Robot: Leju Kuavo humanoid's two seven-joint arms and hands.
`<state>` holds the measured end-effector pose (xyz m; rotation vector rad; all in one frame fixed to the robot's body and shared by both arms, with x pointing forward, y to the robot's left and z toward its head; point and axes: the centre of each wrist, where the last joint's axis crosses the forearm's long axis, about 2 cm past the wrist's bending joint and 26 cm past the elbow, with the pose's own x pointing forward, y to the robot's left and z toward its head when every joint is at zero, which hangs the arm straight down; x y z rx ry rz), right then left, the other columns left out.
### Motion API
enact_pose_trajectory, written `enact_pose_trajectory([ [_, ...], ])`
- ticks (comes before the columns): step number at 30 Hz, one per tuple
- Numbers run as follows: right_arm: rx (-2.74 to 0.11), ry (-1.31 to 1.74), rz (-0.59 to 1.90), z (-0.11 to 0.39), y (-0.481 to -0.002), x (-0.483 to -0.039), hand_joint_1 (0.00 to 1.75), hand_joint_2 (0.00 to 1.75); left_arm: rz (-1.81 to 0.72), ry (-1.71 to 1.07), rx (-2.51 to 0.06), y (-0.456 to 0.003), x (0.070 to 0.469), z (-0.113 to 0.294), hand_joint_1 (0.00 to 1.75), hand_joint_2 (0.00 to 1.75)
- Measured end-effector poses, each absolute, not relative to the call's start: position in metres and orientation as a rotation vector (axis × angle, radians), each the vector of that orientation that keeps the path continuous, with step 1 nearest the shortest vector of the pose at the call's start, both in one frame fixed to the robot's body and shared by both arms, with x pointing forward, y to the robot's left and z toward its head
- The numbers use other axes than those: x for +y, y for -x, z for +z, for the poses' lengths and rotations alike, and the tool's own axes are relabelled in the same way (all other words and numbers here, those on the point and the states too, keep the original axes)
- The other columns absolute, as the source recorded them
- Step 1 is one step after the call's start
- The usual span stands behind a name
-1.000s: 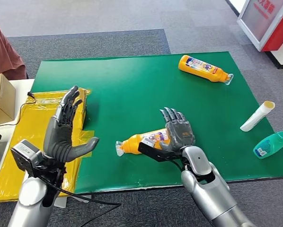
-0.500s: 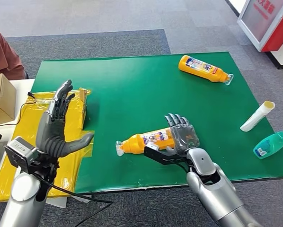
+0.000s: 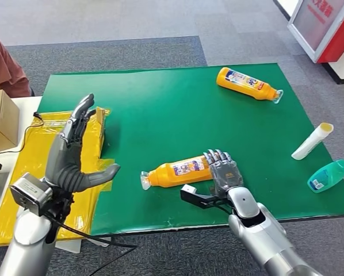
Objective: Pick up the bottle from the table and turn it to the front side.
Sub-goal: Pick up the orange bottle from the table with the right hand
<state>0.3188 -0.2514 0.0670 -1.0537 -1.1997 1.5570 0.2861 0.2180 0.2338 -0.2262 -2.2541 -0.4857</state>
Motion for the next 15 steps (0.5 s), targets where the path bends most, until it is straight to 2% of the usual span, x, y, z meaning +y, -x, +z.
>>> enact_pose_trajectory([
  [15,-1.166,1.076,1.589,0.063,-0.332,-0.240,0.00,1.75,-0.547,0.292,-2.231,-0.281,0.202,0.231,0.00,1.75],
])
